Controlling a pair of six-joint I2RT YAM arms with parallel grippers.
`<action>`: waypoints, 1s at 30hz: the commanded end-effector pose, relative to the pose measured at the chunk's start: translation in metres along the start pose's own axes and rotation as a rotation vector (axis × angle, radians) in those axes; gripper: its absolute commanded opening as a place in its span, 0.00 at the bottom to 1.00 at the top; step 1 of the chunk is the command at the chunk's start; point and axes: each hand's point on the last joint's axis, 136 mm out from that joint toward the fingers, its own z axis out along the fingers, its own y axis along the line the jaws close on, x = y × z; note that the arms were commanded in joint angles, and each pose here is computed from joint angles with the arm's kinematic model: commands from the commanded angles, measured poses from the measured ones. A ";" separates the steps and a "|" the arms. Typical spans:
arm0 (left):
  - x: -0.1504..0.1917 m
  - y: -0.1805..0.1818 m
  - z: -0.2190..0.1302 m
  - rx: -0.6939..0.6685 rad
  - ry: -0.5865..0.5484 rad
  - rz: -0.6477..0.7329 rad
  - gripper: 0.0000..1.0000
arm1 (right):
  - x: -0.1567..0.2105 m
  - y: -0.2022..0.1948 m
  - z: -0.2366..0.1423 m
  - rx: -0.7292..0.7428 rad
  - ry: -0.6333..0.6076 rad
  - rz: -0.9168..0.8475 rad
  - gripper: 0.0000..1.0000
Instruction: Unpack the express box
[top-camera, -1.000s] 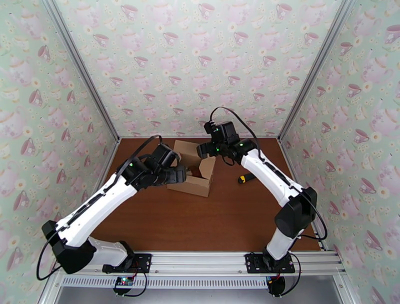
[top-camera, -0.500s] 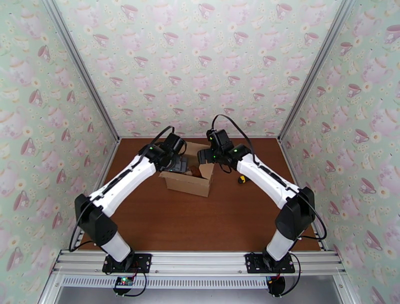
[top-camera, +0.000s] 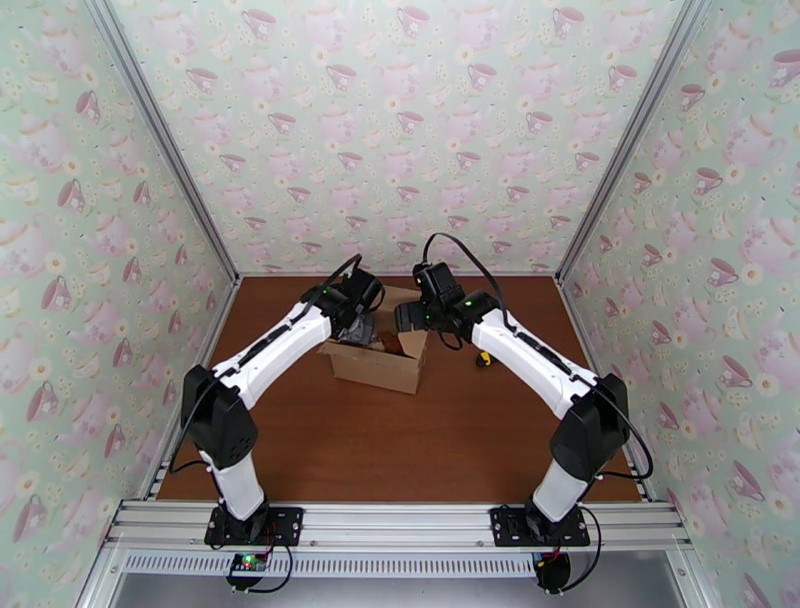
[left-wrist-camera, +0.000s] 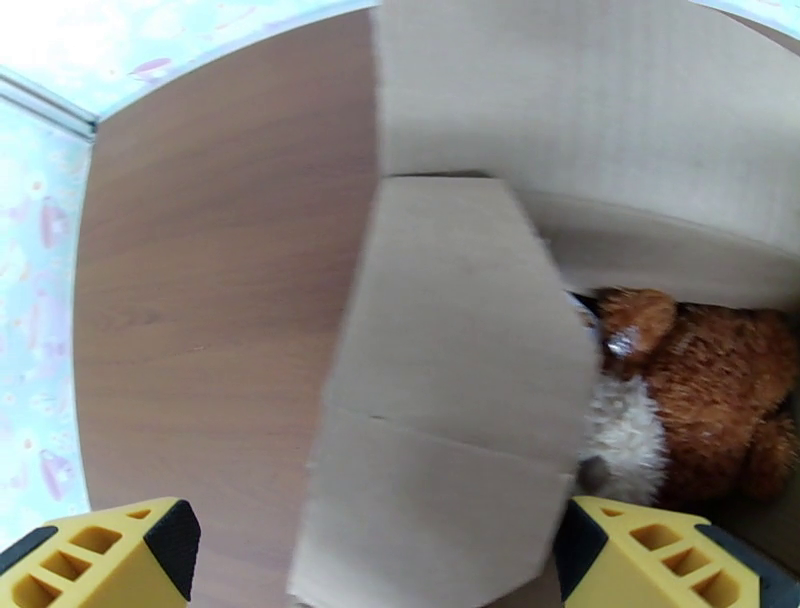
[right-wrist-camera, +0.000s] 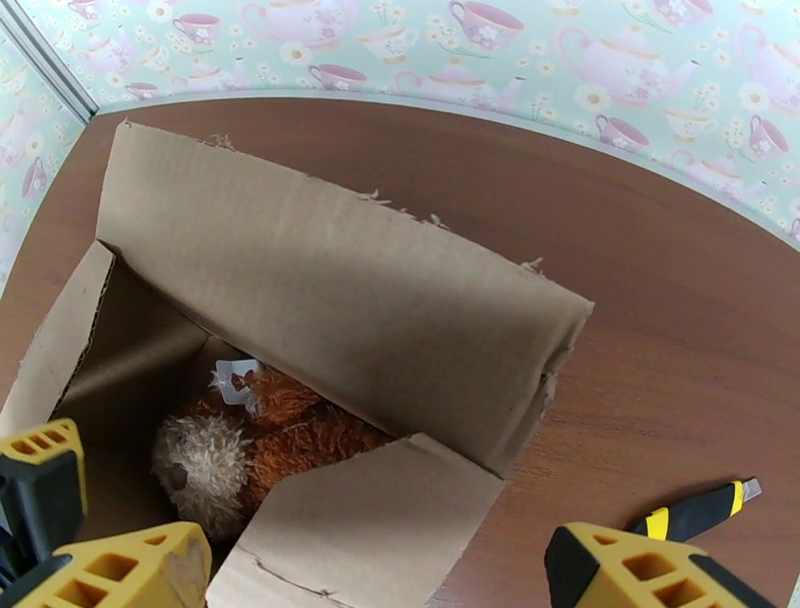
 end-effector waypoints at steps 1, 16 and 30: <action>-0.005 0.025 -0.011 -0.063 -0.029 -0.026 1.00 | 0.002 -0.001 -0.001 0.015 0.011 0.000 0.94; -0.013 0.073 -0.025 -0.102 -0.076 -0.130 1.00 | 0.011 -0.005 0.011 0.056 0.050 -0.025 0.93; 0.021 0.114 0.018 -0.133 0.028 -0.235 1.00 | 0.015 -0.009 0.014 0.083 0.069 -0.050 0.93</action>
